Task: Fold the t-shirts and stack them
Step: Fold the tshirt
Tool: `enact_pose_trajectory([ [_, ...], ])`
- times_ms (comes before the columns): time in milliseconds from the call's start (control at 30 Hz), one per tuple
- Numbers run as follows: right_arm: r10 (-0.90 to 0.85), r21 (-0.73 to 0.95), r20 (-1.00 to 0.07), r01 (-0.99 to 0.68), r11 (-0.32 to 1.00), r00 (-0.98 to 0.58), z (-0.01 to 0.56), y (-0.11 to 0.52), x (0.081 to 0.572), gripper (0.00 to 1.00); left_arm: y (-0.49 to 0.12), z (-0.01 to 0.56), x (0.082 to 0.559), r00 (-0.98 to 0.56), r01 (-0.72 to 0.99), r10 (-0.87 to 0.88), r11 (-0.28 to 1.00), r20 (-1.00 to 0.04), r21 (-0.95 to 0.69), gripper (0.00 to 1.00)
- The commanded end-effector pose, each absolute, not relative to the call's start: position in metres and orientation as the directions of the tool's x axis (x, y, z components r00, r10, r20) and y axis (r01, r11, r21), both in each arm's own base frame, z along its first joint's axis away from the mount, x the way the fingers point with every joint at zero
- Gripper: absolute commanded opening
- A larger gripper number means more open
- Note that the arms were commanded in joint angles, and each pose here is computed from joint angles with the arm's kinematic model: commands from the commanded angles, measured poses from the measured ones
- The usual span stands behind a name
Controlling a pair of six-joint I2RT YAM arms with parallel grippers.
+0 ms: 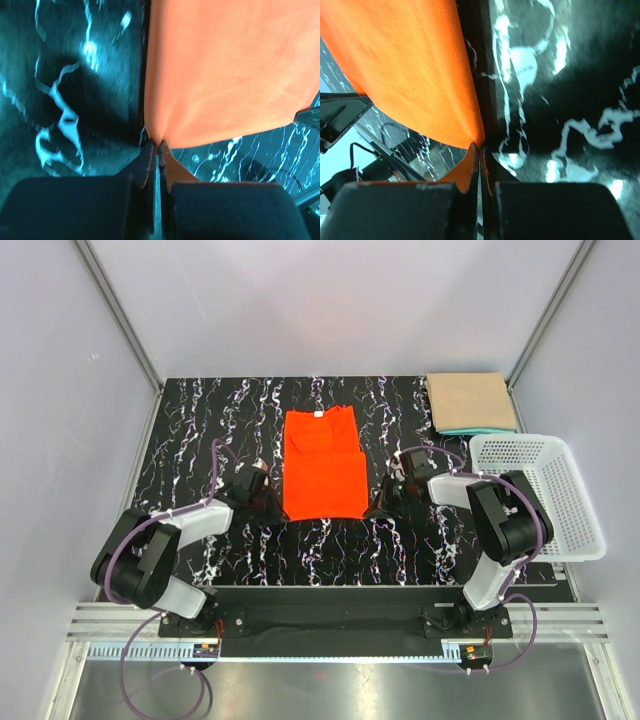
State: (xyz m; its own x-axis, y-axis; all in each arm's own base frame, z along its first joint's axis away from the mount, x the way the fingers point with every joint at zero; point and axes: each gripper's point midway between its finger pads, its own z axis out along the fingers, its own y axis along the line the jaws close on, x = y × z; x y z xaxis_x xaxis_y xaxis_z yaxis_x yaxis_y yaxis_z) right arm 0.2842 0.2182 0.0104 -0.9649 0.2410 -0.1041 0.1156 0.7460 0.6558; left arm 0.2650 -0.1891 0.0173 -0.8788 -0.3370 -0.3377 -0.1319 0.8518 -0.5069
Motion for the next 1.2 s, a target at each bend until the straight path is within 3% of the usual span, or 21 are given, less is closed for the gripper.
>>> enact_pose_trajectory([
  [0, 0.227, 0.543, -0.09, 0.143, 0.827, -0.97, -0.007, 0.197, 0.26, 0.0, -0.179, 0.008, 0.228, -0.91, -0.177, -0.328, 0.861, -0.254, -0.476, 0.0],
  [600, 0.199, 0.492, -0.18, 0.087, 0.866, -0.963, 0.061, 0.191, 0.178, 0.0, -0.173, 0.054, 0.159, -0.915, -0.142, -0.319, 0.828, -0.247, -0.543, 0.0],
  [867, 0.212, 0.523, -0.239, 0.058, 0.851, -0.948, 0.094, 0.192, 0.178, 0.0, -0.188, 0.099, 0.162, -0.902, -0.052, -0.296, 0.798, -0.315, -0.6, 0.0],
  [1167, 0.205, 0.504, -0.321, 0.016, 0.864, -0.924, 0.119, 0.194, 0.201, 0.0, -0.182, 0.122, 0.184, -0.863, -0.084, -0.338, 0.828, -0.375, -0.554, 0.0],
])
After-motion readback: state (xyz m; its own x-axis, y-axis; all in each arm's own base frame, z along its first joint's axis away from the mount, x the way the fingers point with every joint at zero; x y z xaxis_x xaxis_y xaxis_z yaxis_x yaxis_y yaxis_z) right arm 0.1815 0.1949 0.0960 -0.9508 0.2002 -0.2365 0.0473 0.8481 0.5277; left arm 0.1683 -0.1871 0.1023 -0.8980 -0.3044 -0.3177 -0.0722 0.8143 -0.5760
